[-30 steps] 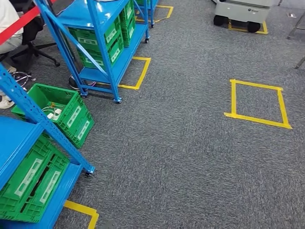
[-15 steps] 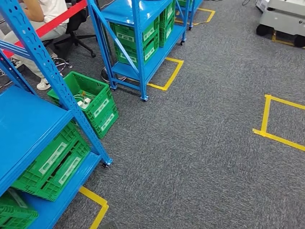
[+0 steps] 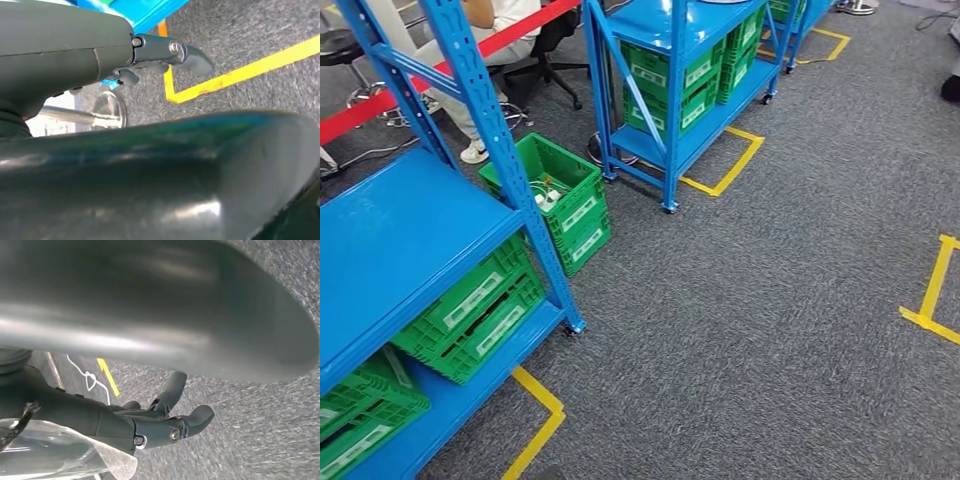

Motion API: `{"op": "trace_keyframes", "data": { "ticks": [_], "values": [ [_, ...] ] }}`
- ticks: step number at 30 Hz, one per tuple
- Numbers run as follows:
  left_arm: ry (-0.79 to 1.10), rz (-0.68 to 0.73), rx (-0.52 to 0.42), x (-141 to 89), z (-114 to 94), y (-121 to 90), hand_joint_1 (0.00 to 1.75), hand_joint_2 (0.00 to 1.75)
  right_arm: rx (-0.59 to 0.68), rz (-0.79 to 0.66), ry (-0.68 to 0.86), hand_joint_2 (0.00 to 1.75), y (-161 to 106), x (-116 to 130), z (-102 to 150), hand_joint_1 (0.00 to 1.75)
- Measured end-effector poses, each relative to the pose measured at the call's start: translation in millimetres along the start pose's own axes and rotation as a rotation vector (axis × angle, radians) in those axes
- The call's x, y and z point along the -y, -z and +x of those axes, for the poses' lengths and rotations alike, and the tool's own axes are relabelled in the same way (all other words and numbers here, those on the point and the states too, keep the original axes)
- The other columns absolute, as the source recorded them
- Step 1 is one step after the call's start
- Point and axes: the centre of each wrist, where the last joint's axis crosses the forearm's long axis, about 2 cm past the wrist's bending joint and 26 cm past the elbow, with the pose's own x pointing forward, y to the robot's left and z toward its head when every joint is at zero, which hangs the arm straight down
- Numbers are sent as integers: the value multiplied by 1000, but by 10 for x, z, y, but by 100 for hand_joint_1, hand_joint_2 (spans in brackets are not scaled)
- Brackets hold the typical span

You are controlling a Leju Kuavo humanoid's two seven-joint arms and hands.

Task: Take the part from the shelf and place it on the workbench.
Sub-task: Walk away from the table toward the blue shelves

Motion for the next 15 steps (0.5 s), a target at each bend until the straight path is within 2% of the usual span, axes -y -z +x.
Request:
{"op": "trace_keyframes", "data": {
  "ticks": [15],
  "values": [
    [-13,-4,3,-1,26,0,0,0,3,-5,-13,0,14,28,-9,0]
  ]
}}
